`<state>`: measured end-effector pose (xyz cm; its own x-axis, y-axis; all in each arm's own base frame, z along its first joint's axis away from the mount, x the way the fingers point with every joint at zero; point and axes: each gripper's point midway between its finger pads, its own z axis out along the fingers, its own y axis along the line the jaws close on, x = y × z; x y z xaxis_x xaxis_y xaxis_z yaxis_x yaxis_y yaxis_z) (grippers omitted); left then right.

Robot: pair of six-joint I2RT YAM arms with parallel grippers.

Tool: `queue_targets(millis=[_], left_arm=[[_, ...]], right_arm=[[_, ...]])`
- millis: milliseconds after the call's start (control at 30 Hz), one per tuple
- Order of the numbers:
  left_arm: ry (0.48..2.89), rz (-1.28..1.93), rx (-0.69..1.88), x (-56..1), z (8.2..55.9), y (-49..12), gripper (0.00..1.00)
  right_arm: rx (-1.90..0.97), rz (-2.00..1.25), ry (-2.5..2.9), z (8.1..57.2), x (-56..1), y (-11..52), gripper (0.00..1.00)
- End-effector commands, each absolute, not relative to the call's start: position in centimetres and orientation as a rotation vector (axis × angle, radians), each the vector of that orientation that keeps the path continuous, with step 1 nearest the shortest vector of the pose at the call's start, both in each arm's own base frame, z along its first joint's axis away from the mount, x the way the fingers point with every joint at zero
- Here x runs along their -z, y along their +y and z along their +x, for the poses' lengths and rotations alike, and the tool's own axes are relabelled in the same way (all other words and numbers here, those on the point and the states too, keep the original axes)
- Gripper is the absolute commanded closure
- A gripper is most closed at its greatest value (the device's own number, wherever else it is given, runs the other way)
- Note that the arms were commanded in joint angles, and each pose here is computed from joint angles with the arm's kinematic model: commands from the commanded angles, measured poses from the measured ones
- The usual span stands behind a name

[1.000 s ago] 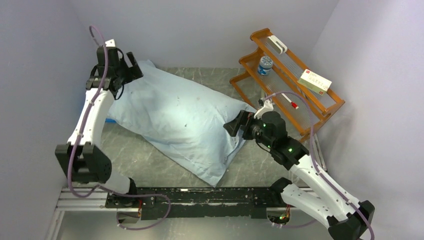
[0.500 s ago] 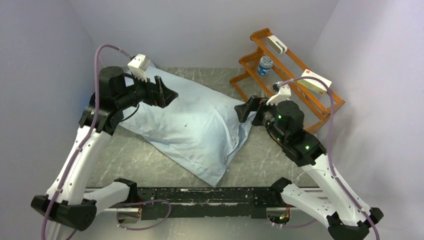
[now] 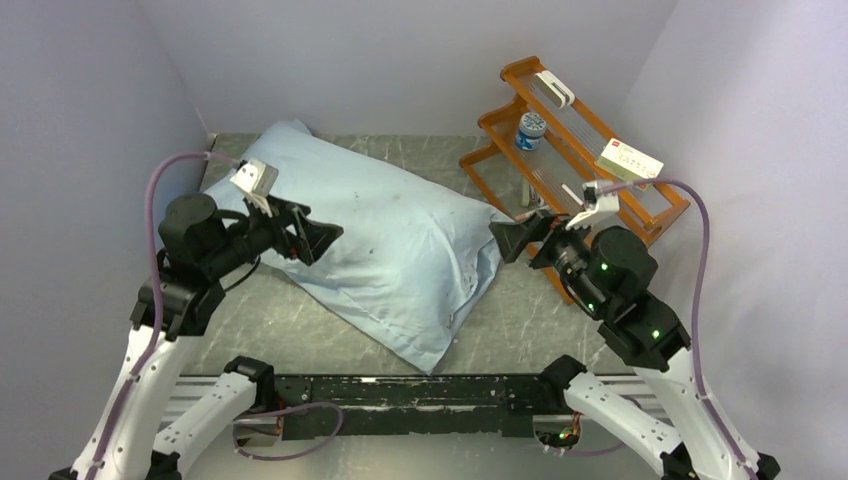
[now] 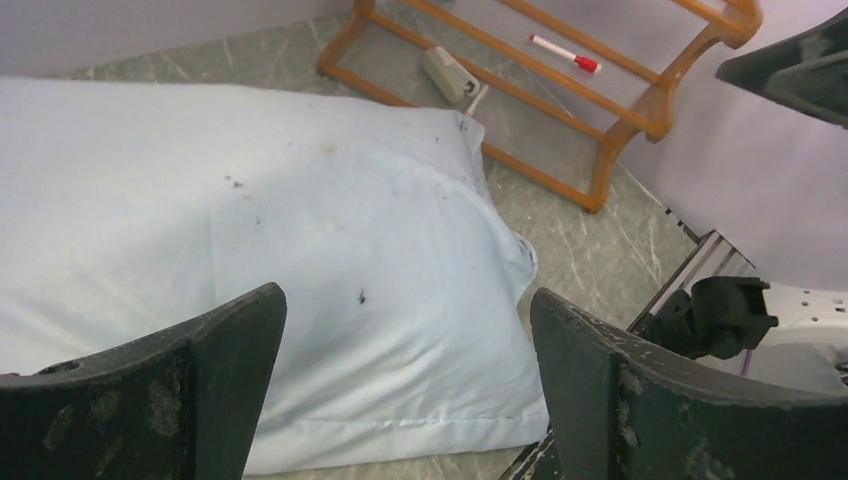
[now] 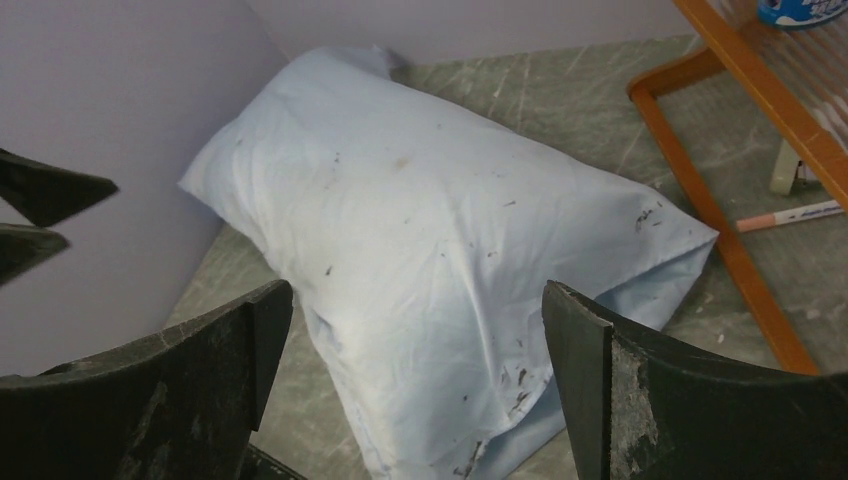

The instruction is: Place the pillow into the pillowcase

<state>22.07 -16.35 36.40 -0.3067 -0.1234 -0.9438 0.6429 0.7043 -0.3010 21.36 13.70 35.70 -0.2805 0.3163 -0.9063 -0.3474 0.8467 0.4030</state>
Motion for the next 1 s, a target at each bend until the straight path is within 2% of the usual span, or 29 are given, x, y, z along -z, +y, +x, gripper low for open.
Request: queue_targets(millis=[0, 233, 967], left_arm=[[1.694, 0.380, 0.769, -35.7, 21.1, -15.4, 0.03], [1.702, 0.338, 0.686, -35.3, 21.2, -14.0, 0.03], [1.694, 0.335, 0.690, -36.2, 20.9, -13.9, 0.03]], right_arm=[[-0.728, -0.041, 1.729, 19.9, -35.4, 14.2, 0.00], [-0.783, -0.025, 1.701, 18.9, -35.3, 14.1, 0.00], [-0.754, 0.012, 1.720, 18.7, -35.2, 13.2, 0.00]])
